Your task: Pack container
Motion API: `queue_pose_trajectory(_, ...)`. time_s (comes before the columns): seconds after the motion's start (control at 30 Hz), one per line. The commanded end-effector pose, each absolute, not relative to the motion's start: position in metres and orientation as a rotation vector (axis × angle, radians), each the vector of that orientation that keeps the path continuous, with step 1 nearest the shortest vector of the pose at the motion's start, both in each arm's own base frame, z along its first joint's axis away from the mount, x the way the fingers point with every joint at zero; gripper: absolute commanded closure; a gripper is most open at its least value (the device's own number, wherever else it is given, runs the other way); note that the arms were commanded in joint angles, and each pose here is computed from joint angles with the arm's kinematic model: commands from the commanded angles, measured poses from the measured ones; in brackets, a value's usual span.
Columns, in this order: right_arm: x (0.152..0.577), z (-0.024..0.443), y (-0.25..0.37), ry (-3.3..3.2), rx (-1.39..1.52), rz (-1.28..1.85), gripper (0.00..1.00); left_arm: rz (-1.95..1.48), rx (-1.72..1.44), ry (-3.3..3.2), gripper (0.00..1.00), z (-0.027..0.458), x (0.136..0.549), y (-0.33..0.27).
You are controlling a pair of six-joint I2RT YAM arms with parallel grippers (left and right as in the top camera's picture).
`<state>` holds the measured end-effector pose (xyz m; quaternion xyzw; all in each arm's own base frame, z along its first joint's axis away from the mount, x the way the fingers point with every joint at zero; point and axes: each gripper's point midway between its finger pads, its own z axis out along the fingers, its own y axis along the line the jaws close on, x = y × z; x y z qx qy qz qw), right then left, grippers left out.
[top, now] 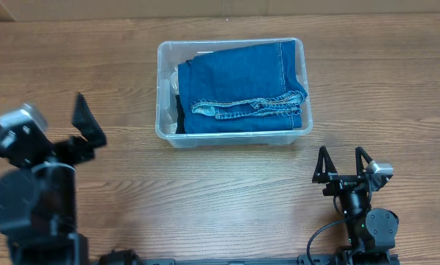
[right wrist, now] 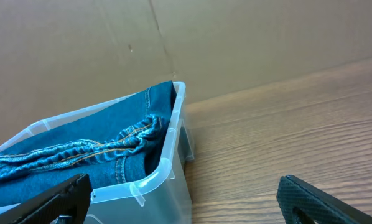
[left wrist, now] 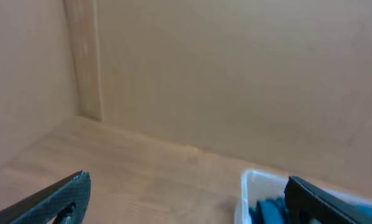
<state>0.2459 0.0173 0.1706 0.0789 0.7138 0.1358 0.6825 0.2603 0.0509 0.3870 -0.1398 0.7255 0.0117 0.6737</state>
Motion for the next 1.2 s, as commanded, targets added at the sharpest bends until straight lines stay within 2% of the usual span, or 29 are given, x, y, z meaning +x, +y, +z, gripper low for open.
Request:
queue_pose_trajectory(0.0, 0.246, 0.17, 0.014, 1.592, 0.182, 0.287, 0.0, -0.009, -0.28, 1.6, 0.0, 0.345, 0.254, 0.04)
queue_pose_trajectory(0.4, 0.246, 0.17, 0.014, 1.592, 0.182, 0.287, 0.0, -0.121, -0.318, 1.485, 0.0, 0.239, 0.243, 0.031)
queue_pose_trajectory(0.97, 0.246, 0.17, 0.014, 1.592, 0.182, 0.287, 0.0, -0.077, -0.364, 1.452, 0.0, 0.193, 0.243, 0.039)
queue_pose_trajectory(1.17, 0.246, 0.17, 0.014, 1.592, 0.182, 0.287, 0.0, -0.029, -0.365, 1.595, 0.0, 0.159, 0.242, 0.04)
